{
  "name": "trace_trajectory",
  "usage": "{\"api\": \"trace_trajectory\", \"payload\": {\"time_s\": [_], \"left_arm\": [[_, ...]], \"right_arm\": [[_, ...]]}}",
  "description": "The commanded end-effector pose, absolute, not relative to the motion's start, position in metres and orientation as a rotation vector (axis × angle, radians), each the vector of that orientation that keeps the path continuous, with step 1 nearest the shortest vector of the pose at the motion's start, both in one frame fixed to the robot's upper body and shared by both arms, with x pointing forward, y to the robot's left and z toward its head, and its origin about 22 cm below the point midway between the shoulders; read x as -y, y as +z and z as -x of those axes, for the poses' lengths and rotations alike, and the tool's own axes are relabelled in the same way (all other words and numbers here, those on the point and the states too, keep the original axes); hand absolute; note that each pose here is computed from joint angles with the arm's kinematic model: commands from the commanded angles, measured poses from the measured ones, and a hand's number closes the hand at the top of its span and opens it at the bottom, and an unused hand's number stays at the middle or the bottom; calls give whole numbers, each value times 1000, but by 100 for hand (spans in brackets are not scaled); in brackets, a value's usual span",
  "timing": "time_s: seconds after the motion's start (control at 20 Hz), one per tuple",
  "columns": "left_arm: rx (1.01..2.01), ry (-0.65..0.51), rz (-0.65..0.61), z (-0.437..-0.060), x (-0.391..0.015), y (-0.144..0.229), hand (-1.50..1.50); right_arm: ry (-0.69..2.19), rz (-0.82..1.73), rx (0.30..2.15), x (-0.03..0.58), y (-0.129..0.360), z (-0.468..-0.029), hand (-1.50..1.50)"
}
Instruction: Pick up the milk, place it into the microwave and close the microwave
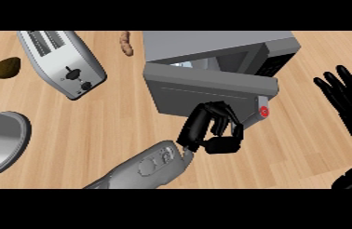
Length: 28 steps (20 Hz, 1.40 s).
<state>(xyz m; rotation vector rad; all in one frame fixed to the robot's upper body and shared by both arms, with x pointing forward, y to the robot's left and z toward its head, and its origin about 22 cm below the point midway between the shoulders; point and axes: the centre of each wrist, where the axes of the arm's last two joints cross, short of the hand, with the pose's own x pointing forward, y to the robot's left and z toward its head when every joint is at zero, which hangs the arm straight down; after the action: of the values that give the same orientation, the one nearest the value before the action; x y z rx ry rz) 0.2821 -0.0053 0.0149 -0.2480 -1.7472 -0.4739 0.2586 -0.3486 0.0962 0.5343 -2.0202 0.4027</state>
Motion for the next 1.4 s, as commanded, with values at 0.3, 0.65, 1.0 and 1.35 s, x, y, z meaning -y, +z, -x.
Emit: {"api": "trace_trajectory", "payload": {"time_s": [0.3,0.65,1.0,1.35], "left_arm": [[1750,-270,165,-330,7,52,150],[1788,-122,203,-346,-1,61,150],[1803,-85,220,-349,-4,56,150],[1816,-59,219,-351,-6,51,150]], "right_arm": [[427,-656,2017,345,116,-264,-150],[427,-665,2026,349,129,-268,-150],[457,-675,2048,352,147,-270,-150],[468,-694,2052,353,158,-272,-150]]}}
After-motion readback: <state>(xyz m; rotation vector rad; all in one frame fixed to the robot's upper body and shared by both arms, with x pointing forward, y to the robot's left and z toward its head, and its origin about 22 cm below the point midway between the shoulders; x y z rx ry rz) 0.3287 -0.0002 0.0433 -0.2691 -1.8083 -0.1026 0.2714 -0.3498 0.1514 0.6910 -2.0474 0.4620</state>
